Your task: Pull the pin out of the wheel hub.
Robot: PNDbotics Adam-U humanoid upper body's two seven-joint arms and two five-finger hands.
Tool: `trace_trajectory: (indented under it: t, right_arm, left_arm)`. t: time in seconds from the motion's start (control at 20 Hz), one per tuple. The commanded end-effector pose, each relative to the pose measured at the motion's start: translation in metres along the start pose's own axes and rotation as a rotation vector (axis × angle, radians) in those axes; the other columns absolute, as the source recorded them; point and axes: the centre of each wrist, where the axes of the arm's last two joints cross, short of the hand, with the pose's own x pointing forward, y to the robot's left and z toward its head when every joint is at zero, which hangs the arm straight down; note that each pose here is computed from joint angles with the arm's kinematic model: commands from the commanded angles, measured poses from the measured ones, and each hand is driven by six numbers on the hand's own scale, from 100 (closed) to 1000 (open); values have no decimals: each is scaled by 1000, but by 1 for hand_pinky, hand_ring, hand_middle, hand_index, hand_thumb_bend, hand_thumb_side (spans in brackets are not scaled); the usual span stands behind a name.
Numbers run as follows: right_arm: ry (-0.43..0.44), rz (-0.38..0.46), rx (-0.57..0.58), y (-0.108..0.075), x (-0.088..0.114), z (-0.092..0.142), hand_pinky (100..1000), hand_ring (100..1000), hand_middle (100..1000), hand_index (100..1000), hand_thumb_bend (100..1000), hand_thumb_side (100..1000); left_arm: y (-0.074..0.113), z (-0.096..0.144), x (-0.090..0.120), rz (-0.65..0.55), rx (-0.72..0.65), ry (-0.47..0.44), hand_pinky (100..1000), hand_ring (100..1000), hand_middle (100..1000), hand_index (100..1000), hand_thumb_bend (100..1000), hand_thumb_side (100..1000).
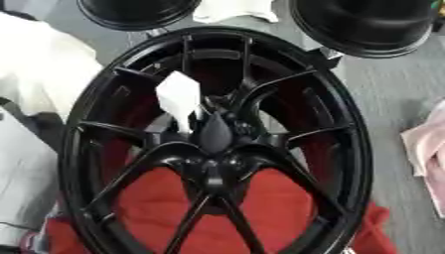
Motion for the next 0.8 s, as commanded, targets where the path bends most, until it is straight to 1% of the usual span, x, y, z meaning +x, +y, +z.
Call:
trace_trajectory:
  t: [0.05,0.2,0.4,0.55,0.8]
  right_arm:
    - [-38,28,-10,-9,6,-6,752,719,806,888,100,475]
    - [-36,30,-11,-9,5,-5,752,719,807,888,100,475]
    - [-30,30,-3,-9,5,-4,753,718,807,888,100,474]
    - [-26,31,3,-8,4,-3,753,718,806,888,100,473]
    - [-23,35,14,-9,3,-2,753,718,806,888,100,472]
  left_arm:
    - [15,-20,22,-87,-72,-56,704,725,642,788,100,686]
    - [19,-34,33,-164,-172,-66,709,724,643,788,100,688]
    - [21,-55,50,-302,-352,-76,718,723,646,786,100,672]
    - [20,-74,66,-394,-467,-124,730,724,649,786,100,638]
    - [15,-95,85,-536,-676,-175,748,727,654,785,100,639]
